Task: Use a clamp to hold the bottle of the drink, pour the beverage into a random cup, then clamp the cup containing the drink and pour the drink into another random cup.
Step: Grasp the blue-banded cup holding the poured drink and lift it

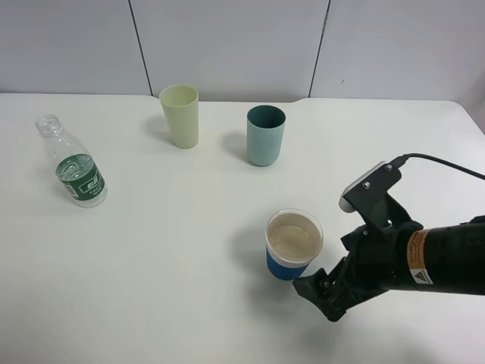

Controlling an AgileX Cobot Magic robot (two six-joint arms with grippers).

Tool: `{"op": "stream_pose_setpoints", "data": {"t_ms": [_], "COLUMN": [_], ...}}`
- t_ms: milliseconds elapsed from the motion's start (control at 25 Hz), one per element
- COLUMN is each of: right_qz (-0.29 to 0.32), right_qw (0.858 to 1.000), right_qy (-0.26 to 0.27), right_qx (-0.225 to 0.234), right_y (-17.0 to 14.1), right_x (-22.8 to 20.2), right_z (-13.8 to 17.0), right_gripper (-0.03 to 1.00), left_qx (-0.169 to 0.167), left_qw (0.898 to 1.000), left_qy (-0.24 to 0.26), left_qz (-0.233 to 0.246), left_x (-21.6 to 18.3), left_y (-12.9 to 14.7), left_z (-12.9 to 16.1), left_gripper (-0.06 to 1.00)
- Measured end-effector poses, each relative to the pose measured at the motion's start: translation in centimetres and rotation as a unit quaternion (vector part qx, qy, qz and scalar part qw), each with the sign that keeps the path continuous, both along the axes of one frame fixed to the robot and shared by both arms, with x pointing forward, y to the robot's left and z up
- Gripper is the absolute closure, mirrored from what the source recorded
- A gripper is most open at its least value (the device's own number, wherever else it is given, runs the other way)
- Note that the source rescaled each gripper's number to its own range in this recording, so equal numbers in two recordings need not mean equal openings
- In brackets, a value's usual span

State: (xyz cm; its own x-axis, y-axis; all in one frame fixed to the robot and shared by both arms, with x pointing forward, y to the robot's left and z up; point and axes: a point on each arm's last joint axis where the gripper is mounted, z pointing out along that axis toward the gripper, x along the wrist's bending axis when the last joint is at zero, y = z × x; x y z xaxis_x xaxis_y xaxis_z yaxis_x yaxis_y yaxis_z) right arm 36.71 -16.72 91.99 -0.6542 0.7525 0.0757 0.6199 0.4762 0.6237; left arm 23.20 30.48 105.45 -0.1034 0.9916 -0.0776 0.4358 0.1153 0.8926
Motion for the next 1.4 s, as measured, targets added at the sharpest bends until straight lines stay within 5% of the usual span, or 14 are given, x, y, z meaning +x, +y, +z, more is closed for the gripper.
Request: {"op": "stream_pose_setpoints", "data": {"t_ms": [1000, 1400], "right_qz": [0.011, 0.034], "right_qw": [0.993, 0.992], "right_qy": [-0.110, -0.118], "right_qx": [0.028, 0.005], "right_y": [-1.8, -0.7], "right_x": [-0.9, 0.2], "right_z": [-1.3, -5.2], "right_gripper": [-0.03, -0.03], "left_qx": [0.000, 0.000], "left_qw": [1.000, 1.000], "left_qy": [0.000, 0.000], "left_qz": [0.000, 0.000], "left_x": [0.0, 0.0], "left_y": [0.0, 0.0], "left_z": [0.0, 0.0], "left_gripper": [-0.05, -0.05]}}
